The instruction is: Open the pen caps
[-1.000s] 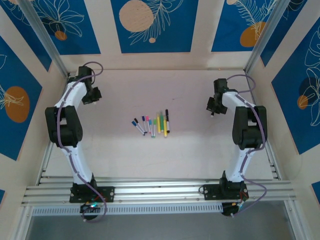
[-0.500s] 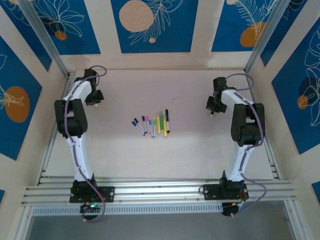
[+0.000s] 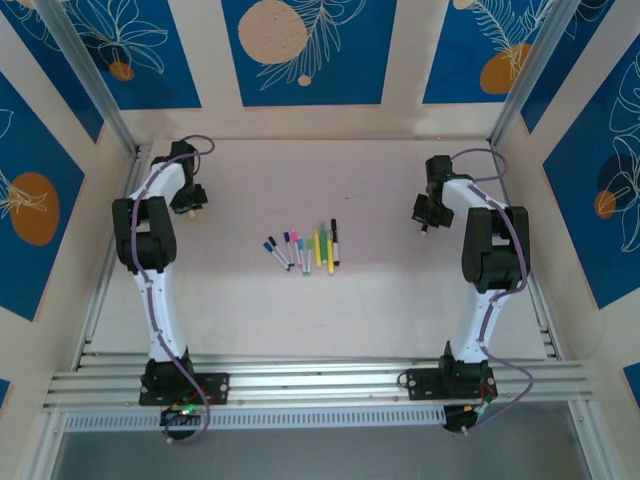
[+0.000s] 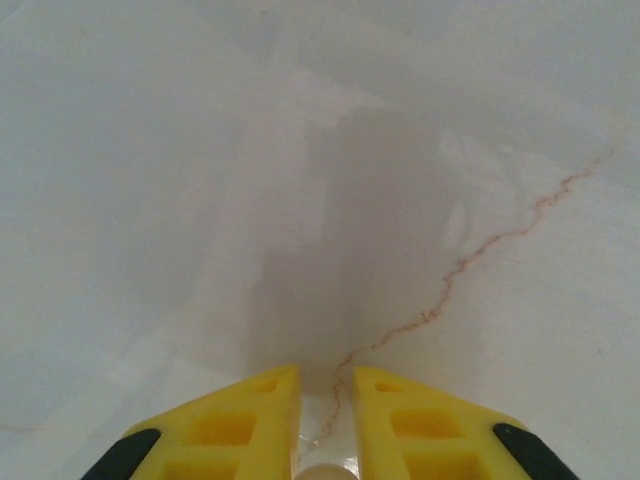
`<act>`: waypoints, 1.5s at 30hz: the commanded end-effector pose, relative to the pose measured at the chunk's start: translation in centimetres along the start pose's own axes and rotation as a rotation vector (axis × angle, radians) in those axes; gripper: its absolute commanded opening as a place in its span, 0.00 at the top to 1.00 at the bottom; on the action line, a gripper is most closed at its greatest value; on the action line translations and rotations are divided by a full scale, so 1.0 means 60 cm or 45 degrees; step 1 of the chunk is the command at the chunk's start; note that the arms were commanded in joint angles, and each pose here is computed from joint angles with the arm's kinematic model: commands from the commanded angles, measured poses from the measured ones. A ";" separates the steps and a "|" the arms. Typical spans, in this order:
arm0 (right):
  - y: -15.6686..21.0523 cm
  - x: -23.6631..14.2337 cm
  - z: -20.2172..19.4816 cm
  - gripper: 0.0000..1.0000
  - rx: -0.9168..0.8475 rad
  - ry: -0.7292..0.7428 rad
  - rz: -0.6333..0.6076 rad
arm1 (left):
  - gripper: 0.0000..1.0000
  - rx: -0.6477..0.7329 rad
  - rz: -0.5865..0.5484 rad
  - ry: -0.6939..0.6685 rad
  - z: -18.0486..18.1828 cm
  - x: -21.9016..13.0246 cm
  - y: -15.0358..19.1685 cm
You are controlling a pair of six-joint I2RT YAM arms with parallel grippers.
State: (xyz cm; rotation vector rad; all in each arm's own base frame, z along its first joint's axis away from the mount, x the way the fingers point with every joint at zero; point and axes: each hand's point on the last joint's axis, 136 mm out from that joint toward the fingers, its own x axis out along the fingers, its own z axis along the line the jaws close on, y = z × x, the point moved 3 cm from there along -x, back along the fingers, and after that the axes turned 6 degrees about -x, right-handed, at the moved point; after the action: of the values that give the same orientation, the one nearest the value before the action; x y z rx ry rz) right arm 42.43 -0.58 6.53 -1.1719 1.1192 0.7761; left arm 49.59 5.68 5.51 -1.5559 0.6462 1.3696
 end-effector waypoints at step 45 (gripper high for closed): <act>0.181 -0.266 0.266 0.52 -0.381 -0.407 -0.137 | 0.60 0.205 -0.421 0.749 -0.202 -0.386 0.152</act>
State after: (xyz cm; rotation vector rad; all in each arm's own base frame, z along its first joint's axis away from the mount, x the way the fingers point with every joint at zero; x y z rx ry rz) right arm 34.03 17.81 21.92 -1.3169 0.5484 0.9573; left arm 42.86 -10.67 23.34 -1.7828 0.7563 0.7029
